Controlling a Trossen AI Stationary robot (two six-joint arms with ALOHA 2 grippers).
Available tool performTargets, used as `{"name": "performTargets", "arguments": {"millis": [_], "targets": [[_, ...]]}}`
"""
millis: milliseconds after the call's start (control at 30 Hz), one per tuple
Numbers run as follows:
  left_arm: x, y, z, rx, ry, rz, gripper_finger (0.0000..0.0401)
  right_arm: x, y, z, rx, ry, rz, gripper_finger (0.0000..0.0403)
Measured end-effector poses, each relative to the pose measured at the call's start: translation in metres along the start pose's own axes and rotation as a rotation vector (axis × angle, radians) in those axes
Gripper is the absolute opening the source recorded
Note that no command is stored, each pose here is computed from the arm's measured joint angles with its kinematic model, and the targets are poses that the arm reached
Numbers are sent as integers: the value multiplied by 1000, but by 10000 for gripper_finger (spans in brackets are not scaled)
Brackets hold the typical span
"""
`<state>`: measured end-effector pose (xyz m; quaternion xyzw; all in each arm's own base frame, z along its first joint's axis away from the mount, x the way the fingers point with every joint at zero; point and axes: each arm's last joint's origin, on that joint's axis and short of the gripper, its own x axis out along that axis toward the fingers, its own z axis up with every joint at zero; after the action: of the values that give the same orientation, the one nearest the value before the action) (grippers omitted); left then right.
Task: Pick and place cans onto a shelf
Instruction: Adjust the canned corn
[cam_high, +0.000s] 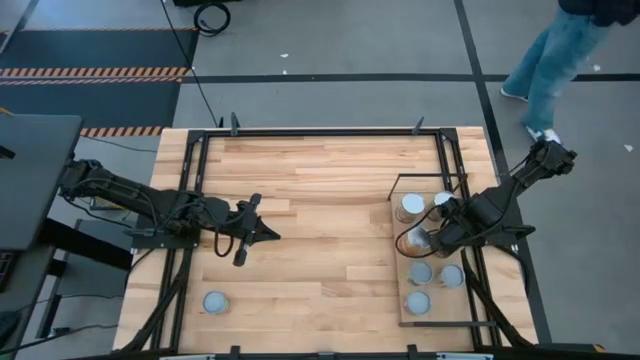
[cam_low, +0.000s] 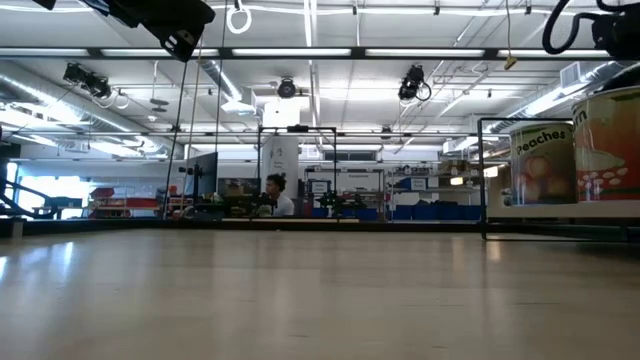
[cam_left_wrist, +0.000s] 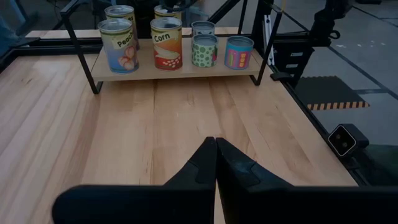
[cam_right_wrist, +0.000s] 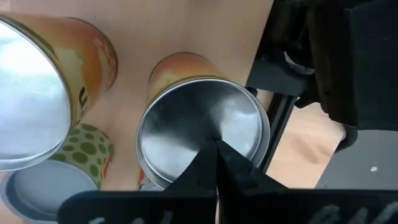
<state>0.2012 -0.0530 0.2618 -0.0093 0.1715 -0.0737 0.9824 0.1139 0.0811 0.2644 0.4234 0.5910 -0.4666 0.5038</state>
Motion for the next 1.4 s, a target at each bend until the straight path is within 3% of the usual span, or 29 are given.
{"name": "performTargets", "arguments": {"millis": [300,867,1400], "targets": [[0,0,0,0,1,0,11,-3,-1,9,22,-31,36,2],[0,0,0,3,1,0,11,-3,3,6,3,39,59,2],[0,0,0,-8,1,0,11,-11,0,8,9,-22,62,2]]}}
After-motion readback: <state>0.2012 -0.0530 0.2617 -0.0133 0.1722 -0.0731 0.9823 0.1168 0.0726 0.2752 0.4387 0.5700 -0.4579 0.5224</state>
